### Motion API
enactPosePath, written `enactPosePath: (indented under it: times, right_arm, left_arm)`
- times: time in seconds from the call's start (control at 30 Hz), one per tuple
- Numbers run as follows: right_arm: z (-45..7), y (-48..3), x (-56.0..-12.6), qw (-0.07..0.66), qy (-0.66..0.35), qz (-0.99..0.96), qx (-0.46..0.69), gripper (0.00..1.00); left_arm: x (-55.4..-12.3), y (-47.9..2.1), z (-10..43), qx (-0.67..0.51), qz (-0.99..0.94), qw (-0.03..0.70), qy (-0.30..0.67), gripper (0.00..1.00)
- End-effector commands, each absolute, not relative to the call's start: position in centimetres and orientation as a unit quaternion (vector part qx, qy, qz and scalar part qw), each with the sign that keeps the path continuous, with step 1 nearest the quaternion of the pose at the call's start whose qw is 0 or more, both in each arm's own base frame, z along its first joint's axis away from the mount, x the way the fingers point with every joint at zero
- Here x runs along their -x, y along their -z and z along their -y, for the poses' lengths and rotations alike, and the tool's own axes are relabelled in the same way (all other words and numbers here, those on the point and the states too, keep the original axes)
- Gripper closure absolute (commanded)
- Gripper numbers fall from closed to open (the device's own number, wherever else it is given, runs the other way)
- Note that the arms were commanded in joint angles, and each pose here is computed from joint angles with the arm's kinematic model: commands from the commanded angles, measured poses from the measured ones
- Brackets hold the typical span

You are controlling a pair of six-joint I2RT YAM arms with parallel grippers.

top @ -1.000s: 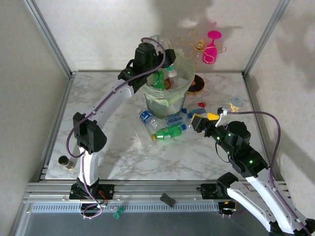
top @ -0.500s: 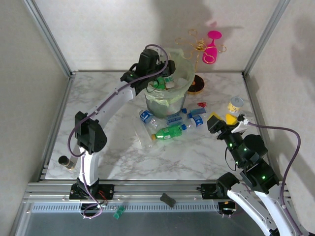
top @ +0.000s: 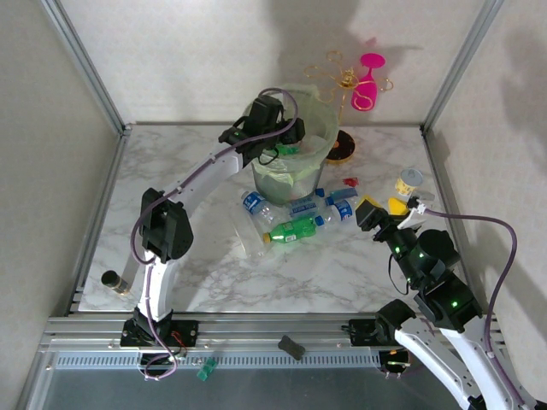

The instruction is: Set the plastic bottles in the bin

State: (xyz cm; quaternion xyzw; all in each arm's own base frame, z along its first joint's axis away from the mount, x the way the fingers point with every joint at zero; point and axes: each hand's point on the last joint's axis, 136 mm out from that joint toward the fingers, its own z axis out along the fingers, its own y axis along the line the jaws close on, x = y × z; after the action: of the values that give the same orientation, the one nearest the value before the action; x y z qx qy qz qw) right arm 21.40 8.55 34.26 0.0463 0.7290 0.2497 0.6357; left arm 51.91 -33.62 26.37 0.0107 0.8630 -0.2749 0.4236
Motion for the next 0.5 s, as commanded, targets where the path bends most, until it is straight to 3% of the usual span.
enactPosePath:
  times: [0.0,0.2,0.27,0.47]
  right_arm:
    - [-8.6,-35.0,-21.2,0.641,-0.255,-0.723,-0.042,0.17]
    - [-9.1,-35.0,-21.4,0.635,-0.258,-0.727,-0.034,0.17]
    - [-9.2,-35.2,-21.4,0.636,-0.260,-0.726,-0.033,0.17]
    - [-9.4,-35.4,-21.4,0.633,-0.265,-0.726,-0.033,0.16]
  left_arm:
    - [-51.4,-25.6,34.1,-0.017,-0.871,0.407,0.275,0.33]
    - [-51.2,-27.9,33.5,-0.016,-0.860,0.426,0.279,0.24]
    - [-51.2,-28.7,33.1,-0.011,-0.857,0.436,0.275,0.17]
    - [-49.6,-32.5,32.2,-0.012,-0.837,0.462,0.291,0.15]
